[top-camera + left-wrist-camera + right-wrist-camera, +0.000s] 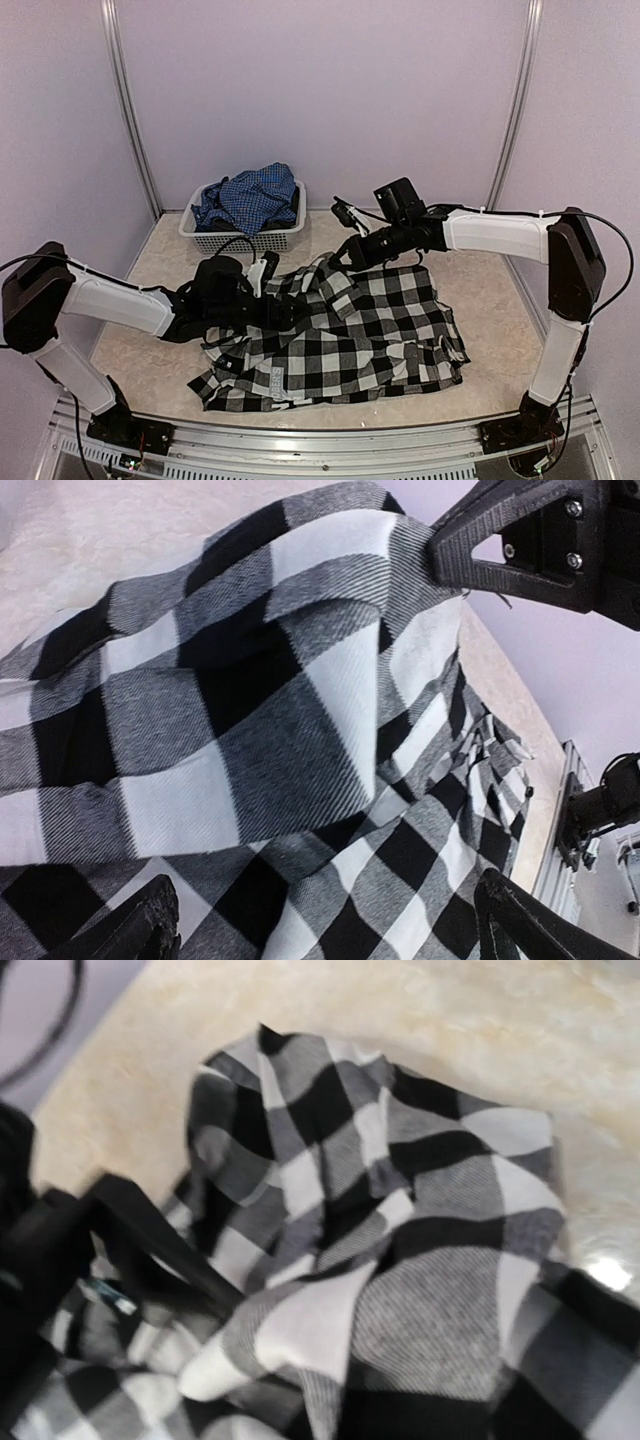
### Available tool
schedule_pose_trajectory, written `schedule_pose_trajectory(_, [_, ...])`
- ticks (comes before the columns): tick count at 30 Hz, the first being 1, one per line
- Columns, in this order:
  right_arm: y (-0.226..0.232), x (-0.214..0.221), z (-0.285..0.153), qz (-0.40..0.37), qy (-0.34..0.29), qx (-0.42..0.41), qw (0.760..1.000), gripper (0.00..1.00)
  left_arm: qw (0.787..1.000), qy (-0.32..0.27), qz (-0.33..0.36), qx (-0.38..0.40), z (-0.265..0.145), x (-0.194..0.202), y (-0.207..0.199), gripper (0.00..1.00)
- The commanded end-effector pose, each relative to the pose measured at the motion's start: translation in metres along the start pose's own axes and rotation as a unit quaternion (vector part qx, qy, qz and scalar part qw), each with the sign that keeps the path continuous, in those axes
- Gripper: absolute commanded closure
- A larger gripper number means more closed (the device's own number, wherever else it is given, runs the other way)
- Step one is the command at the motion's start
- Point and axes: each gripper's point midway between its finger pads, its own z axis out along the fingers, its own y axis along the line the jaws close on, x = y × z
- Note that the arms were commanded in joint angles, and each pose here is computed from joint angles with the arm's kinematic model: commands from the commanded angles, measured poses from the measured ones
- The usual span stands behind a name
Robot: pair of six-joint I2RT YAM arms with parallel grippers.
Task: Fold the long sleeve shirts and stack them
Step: Pass from the right arm to the left
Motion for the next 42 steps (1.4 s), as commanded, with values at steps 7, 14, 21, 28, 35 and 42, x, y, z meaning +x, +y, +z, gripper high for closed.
schedule_pose_trajectory(7, [0.030,-0.035,-0.007,0.083,-0.060,-0.094,0.990,1.00,0.984,-0.063,-0.070,0.152,0.014,-0.002,-0.041,0.04])
schedule_pose_trajectory(14, [0.037,-0.034,-0.007,0.094,-0.061,-0.109,0.988,1.00,0.976,-0.090,-0.062,0.190,0.022,-0.010,-0.053,0.01])
schedule_pose_trajectory(21, [0.044,-0.028,-0.006,0.096,-0.056,-0.116,0.987,1.00,0.975,-0.100,-0.053,0.189,0.036,-0.020,-0.054,0.02])
schedule_pose_trajectory(28, [0.054,-0.035,-0.013,0.091,-0.068,-0.127,0.985,1.00,0.978,-0.120,-0.044,0.167,0.050,-0.032,-0.048,0.07])
schedule_pose_trajectory(35, [0.057,-0.037,-0.018,0.089,-0.072,-0.129,0.985,1.00,0.974,-0.140,-0.037,0.176,0.051,-0.039,-0.050,0.30])
schedule_pose_trajectory(42, [0.055,-0.033,-0.019,0.090,-0.072,-0.125,0.985,1.00,0.962,-0.170,-0.039,0.209,0.035,-0.052,-0.054,0.87])
